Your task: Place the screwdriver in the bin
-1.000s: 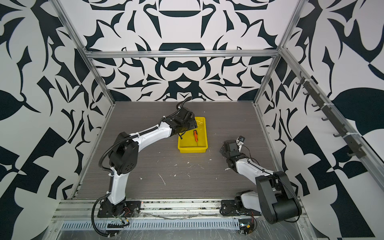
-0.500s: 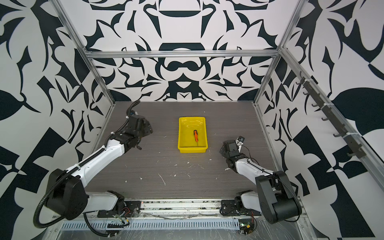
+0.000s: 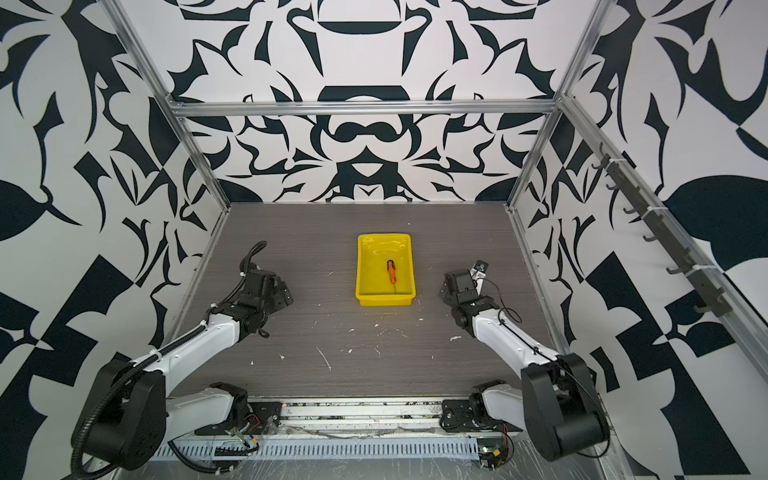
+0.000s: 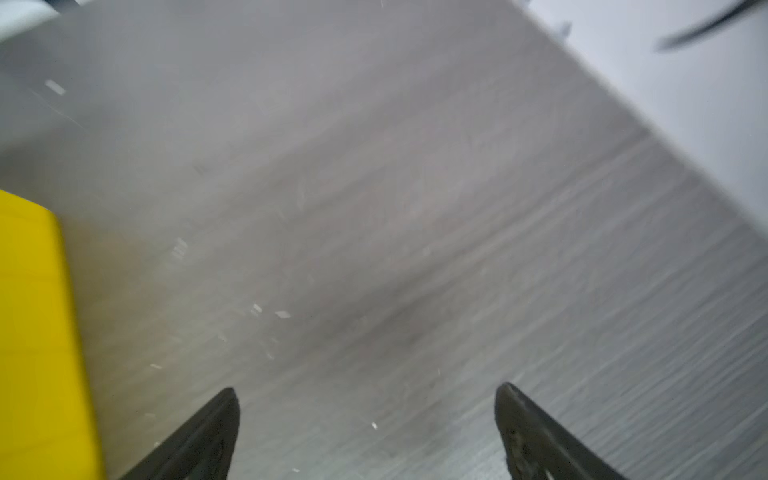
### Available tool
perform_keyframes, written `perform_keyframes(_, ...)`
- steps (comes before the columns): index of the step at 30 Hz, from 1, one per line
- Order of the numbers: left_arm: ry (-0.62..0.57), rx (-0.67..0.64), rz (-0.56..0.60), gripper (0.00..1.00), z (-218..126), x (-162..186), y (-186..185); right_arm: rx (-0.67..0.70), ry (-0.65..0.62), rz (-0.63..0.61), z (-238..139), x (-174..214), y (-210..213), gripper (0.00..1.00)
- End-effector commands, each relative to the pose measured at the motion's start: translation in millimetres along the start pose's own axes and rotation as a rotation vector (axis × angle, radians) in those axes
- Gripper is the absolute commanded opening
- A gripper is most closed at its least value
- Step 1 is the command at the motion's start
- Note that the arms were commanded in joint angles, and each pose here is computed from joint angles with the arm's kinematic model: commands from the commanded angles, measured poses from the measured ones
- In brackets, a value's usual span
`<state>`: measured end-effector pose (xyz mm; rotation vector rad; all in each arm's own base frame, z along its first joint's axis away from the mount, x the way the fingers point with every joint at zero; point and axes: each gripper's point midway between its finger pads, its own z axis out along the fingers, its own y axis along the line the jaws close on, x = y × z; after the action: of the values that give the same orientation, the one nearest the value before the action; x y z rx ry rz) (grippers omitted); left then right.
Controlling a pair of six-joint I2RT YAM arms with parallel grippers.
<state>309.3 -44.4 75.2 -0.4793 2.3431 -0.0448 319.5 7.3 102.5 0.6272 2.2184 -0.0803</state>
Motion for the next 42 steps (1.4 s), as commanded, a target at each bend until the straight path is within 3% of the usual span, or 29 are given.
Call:
perform_keyframes(1,-0.016,0.047,-0.064,0.91,4,-3,-8,-0.007,-0.157,-0.057,-22,-50,8,0.95)
perform_keyframes(6,-0.018,0.066,-0.092,0.91,2,1,-8,-0.005,-0.427,-0.259,-16,-72,12,0.89)
perform_keyframes(9,-0.010,0.070,-0.099,0.92,5,4,-9,-0.015,-0.496,-0.317,-7,-65,13,0.88)
perform_keyframes(15,0.003,0.060,-0.096,0.92,6,4,-9,0.075,-0.429,-0.378,28,-48,9,0.91)
perform_keyframes(23,-0.005,0.040,-0.096,0.91,7,1,-7,0.066,-0.432,-0.390,47,-43,11,0.95)
perform_keyframes(24,-0.004,0.049,-0.098,1.00,6,0,-9,0.042,-0.416,-0.387,49,-42,12,0.95)
perform_keyframes(29,0.001,0.254,-0.031,1.00,-4,-15,-53,-0.029,-0.385,-0.352,56,-38,8,0.95)
perform_keyframes(32,-0.013,0.285,0.094,1.00,-14,-34,-68,-0.051,-0.453,-0.336,55,-33,4,0.94)
perform_keyframes(37,-0.189,0.111,0.169,1.00,-15,-83,-52,-0.063,-0.420,-0.362,57,-29,8,0.91)
perform_keyframes(38,-0.242,0.078,0.178,1.00,-17,-93,-48,-0.065,-0.421,-0.360,57,-29,8,0.99)
perform_keyframes(42,-0.445,-0.098,0.235,1.00,-20,-117,-19,-0.070,-0.411,-0.368,57,-28,9,1.00)
